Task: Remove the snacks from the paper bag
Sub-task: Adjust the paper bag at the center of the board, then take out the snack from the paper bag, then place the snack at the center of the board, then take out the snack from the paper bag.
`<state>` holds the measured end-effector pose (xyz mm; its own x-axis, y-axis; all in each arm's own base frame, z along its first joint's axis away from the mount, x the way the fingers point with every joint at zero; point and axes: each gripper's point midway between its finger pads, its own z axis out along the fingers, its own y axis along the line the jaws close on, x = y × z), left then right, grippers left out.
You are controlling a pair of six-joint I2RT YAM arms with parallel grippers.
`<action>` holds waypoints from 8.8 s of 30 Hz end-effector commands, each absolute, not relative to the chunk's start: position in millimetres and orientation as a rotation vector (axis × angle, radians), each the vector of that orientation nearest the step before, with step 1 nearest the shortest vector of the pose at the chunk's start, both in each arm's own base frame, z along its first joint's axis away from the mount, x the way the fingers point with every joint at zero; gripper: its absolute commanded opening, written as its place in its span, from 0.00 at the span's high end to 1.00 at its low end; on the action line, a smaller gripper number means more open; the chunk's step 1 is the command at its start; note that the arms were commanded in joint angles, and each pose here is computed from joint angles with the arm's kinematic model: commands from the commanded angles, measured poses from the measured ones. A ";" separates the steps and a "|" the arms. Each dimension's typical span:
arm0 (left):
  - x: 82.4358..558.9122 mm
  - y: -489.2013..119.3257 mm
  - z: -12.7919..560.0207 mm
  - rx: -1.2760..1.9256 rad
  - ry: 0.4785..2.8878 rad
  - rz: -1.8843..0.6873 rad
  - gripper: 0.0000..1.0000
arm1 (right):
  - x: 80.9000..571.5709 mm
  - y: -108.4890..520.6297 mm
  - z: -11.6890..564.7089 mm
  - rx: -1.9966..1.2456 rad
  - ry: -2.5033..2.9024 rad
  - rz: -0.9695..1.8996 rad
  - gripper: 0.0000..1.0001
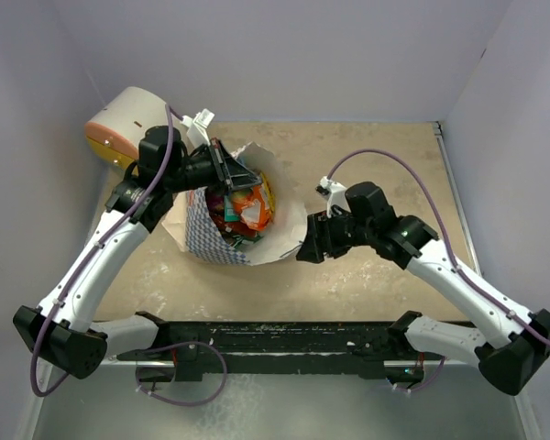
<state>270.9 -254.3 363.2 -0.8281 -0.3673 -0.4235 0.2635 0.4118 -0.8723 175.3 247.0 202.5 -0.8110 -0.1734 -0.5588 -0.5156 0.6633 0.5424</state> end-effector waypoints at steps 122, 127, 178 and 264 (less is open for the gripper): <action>183.9 -218.5 396.0 -0.007 2.121 -1.238 1.00 | 273.6 337.2 258.5 0.319 1.792 1.125 1.00; 182.1 -212.3 396.3 -0.018 2.117 -1.205 1.00 | 271.2 338.8 263.5 0.270 1.779 1.126 1.00; 216.5 -206.9 341.4 0.157 2.197 -0.928 1.00 | 297.1 10.8 207.7 0.518 1.988 -0.383 1.00; 232.0 -190.2 325.1 0.222 2.195 -0.736 1.00 | 281.8 410.3 171.4 -0.642 1.698 0.736 0.67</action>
